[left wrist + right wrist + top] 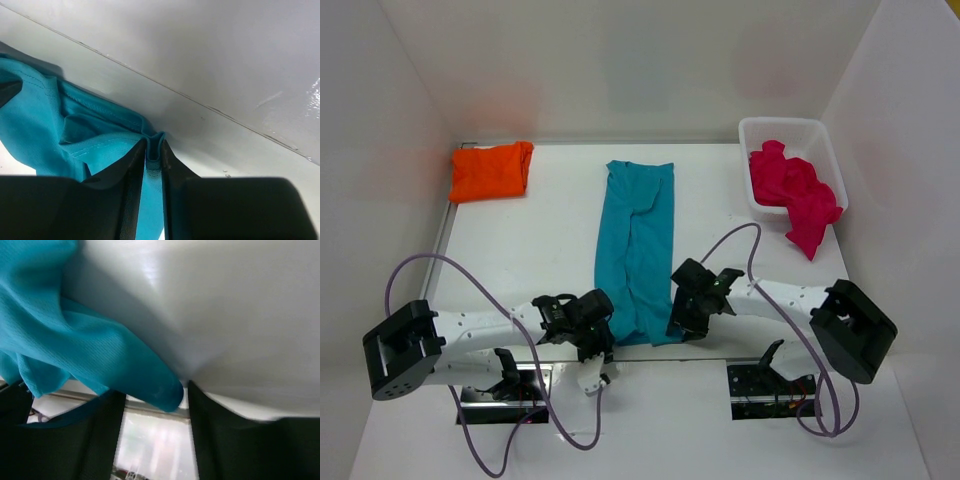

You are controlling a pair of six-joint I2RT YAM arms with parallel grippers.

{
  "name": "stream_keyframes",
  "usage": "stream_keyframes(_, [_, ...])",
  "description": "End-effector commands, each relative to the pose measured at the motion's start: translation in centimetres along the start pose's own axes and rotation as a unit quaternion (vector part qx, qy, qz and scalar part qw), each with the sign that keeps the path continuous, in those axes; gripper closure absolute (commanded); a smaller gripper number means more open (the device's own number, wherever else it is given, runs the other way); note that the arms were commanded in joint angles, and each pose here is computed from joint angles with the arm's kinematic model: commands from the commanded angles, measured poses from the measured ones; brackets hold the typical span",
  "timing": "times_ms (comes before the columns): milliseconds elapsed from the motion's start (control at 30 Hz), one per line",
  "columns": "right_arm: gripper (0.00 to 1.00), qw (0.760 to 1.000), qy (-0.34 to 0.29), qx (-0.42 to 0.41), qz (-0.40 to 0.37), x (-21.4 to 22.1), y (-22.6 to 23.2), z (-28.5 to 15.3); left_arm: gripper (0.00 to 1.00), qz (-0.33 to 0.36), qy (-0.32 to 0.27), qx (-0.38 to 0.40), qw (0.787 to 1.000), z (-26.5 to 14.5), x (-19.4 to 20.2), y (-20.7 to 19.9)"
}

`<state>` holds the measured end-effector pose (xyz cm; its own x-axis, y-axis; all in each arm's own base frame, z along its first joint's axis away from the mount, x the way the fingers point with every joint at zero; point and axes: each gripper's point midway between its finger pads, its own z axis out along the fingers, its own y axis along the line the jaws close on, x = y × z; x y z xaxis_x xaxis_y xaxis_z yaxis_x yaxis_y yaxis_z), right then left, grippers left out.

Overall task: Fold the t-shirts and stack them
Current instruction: Grab the bottom of the folded rectangular tshirt with both arms, then fold the folded rectangular tshirt in 1/3 of the way

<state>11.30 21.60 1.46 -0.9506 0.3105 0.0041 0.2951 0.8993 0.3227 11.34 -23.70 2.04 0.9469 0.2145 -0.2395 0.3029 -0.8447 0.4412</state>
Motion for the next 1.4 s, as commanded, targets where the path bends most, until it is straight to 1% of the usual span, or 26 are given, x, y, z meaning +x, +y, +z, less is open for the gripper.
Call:
stream_keyframes(0, [0.48, 1.0, -0.021, -0.015, -0.016, -1.3, 1.7, 0.4, 0.75, -0.01, -0.017, -0.006, 1.0, 0.1, -0.7, 0.1])
stream_keyframes(33, [0.55, 1.0, -0.016, -0.016, -0.016, -1.2, 1.8, 0.5, 0.76, -0.01, -0.017, -0.006, 1.0, 0.1, -0.7, 0.1])
stream_keyframes(67, [0.66, 1.0, -0.016, -0.016, -0.016, -1.3, 2.0, 0.6, 0.8, -0.01, -0.017, -0.006, 1.0, 0.1, -0.7, 0.1])
stream_keyframes(100, [0.86, 1.0, -0.014, -0.012, -0.015, -1.3, 1.9, 0.8, 0.9, -0.015, -0.017, -0.006, 1.0, 0.1, -0.7, 0.1])
stream_keyframes(133, [0.95, 1.0, -0.011, -0.006, -0.015, -1.2, 1.6, 0.7, 0.95, -0.023, -0.016, -0.011, 1.0, -0.1, -0.7, 0.2])
stream_keyframes(167, [1.0, 1.0, -0.009, -0.014, -0.015, -1.1, 2.0, 0.3, 0.97, -0.031, -0.021, -0.011, 0.999, 0.0, -0.9, 0.2])
stream_keyframes(233, [1.0, 1.0, -0.007, -0.02, -0.021, -0.9, 2.3, -0.4, 0.97, -0.044, -0.02, -0.017, 0.999, -0.6, -0.9, 1.0])
stream_keyframes(267, [1.0, 0.999, -0.009, -0.026, -0.027, -1.0, 2.8, -1.3, 0.98, -0.066, -0.02, -0.02, 0.997, -1.0, -1.1, 1.3])
stream_keyframes(300, [1.0, 0.999, 0.0, -0.031, -0.033, -0.4, 3.2, -1.8, 0.98, -0.083, -0.027, -0.005, 0.996, -1.5, -1.5, 0.7])
stream_keyframes(367, [1.0, 0.998, 0.016, -0.037, -0.044, 0.4, 3.5, -2.6, 0.99, -0.112, -0.032, -0.011, 0.993, -2.8, -2.0, 1.4])
stream_keyframes(500, [1.0, 0.994, 0.064, -0.052, -0.078, 3.5, 4.3, -3.2, 0.99, -0.141, -0.032, -0.047, 0.988, -5.8, -3.2, 1.5])
stream_keyframes(600, [1.0, 0.988, 0.103, -0.049, -0.102, 6.0, 4.8, -3.1, 1.0, -0.154, -0.044, -0.039, 0.986, -7.3, -4.4, 0.1])
stream_keyframes(633, [1.0, 0.986, 0.117, -0.044, -0.113, 6.9, 4.9, -2.9, 1.0, -0.159, -0.044, -0.04, 0.985, -7.5, -4.5, -0.1])
stream_keyframes(733, [1.0, 0.983, 0.128, -0.04, -0.122, 7.2, 5.3, -2.1, 1.0, -0.166, -0.033, -0.036, 0.985, -7.3, -4.3, -1.3])
stream_keyframes(833, [1.0, 0.981, 0.132, -0.042, -0.136, 7.2, 5.9, -1.9, 1.0, -0.169, -0.034, -0.04, 0.984, -7.3, -4.2, -1.1])
stream_keyframes(933, [1.0, 0.978, 0.135, -0.053, -0.149, 7.2, 6.8, -2.7, 1.0, -0.193, -0.014, -0.053, 0.98, -7.6, -3.5, -0.4])
stream_keyframes(1000, [1.0, 0.979, 0.125, -0.067, -0.145, 6.3, 7.5, -3.6, 1.0, -0.203, 0.013, -0.075, 0.976, -7.9, -2.4, 0.4])
stream_keyframes(1067, [1.0, 0.979, 0.106, -0.092, -0.147, 4.8, 8.7, -5.0, 1.0, -0.232, 0.031, -0.099, 0.967, -8.5, -1.2, 1.1])
stream_keyframes(1100, [1.0, 0.982, 0.095, -0.095, -0.13, 3.3, 8.8, -5.2, 1.0, -0.243, 0.039, -0.107, 0.963, -8.6, -0.5, 1.4])
stream_keyframes(1133, [1.0, 0.981, 0.081, -0.11, -0.135, 2.1, 9.6, -6.1, 1.0, -0.263, 0.053, -0.135, 0.954, -9.8, 0.7, 2.4])
stream_keyframes(1200, [1.0, 0.983, 0.061, -0.117, -0.126, -0.4, 10.1, -6.7, 1.0, -0.288, 0.068, -0.164, 0.941, -10.6, 2.8, 3.7])
stream_keyframes(1233, [1.0, 0.984, 0.058, -0.113, -0.127, -1.1, 10.1, -6.7, 1.0, -0.311, 0.086, -0.183, 0.929, -11.6, 4.7, 4.0])
stream_keyframes(1267, [1.0, 0.983, 0.062, -0.1, -0.139, -1.8, 9.8, -5.9, 1.0, -0.317, 0.09, -0.204, 0.922, -12.3, 6.1, 5.5])
stream_keyframes(1300, [1.0, 0.983, 0.059, -0.099, -0.145, -2.4, 10.1, -5.7, 1.0, -0.327, 0.095, -0.213, 0.916, -12.8, 7.1, 6.1])
stream_keyframes(1333, [1.0, 0.982, 0.051, -0.104, -0.148, -3.7, 10.8, -6.1, 1.0, -0.347, 0.107, -0.226, 0.904, -13.8, 8.9, 6.2])
stream_keyframes(1367, [1.0, 0.981, 0.048, -0.101, -0.16, -4.4, 10.9, -5.9, 1.0, -0.36, 0.109, -0.221, 0.9, -13.6, 10.1, 6.5])
